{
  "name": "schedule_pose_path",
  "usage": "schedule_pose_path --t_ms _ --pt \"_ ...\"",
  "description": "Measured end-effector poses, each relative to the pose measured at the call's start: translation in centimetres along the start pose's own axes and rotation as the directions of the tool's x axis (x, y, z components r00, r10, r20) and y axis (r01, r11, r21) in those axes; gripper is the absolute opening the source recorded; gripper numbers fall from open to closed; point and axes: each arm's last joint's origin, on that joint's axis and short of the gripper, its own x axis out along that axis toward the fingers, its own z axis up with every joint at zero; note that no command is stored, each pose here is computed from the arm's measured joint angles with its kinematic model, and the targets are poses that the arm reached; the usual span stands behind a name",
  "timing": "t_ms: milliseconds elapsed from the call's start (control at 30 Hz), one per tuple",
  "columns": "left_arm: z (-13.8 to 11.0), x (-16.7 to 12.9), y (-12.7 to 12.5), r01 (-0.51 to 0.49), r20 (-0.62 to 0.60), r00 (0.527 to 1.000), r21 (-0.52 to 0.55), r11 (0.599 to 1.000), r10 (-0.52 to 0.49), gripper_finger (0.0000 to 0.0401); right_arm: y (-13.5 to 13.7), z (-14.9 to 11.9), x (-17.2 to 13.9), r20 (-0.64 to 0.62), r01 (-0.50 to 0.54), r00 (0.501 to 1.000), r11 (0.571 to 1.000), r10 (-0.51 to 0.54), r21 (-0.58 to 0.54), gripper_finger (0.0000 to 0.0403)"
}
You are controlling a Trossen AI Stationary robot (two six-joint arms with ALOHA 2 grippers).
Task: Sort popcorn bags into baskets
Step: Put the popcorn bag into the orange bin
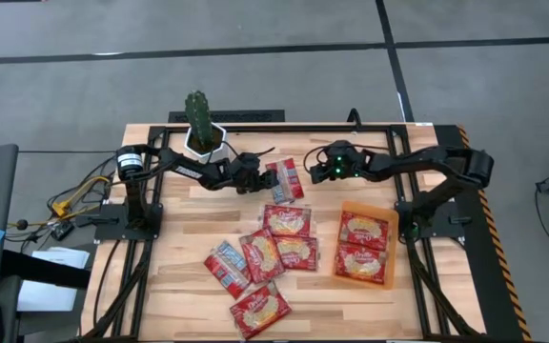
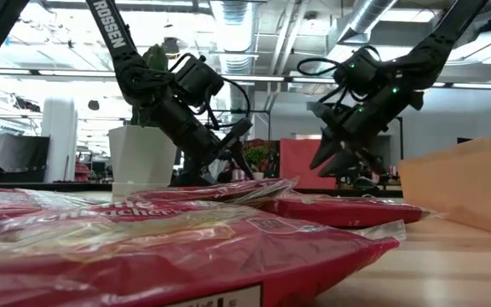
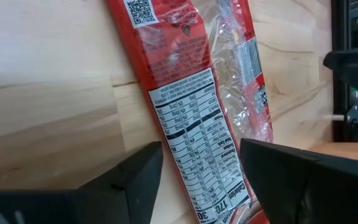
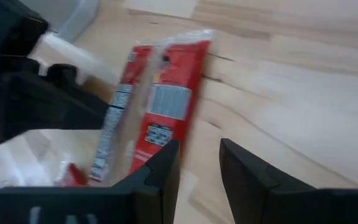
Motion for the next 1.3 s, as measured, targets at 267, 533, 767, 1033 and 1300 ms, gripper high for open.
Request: schedule_pose_path --t_ms 267,533,767,1033,1300 --pt "0.0 0.0 0.0 0.008 0.000 1.000 -0.002 1.000 -0.008 0.0279 0.2 0.0 2.3 -0.089 -0.085 0.992 0.996 0.084 -0.011 0.0146" --pt "0.0 0.0 -0.1 0.010 0.002 1.000 -0.002 1.000 -0.010 0.0285 -0.4 0.3 3.7 -0.149 -0.083 0.985 0.995 0.090 0.053 0.0225" --pt "0.1 0.0 -0.1 0.017 0.003 1.000 -0.013 1.000 -0.017 0.0284 -0.8 0.4 4.1 -0.140 -0.066 0.987 0.996 0.075 0.064 0.0254" --pt "0.1 0.0 -0.1 0.015 0.010 1.000 -0.015 1.000 -0.014 0.0256 0.2 0.3 6.7 -0.195 -0.088 0.976 0.995 0.097 0.056 0.0254" --pt "-0.2 0.0 0.2 -0.028 -0.015 0.999 -0.002 1.000 0.028 0.0254 0.4 1.4 7.1 -0.182 -0.103 0.977 0.993 0.112 0.058 0.0254"
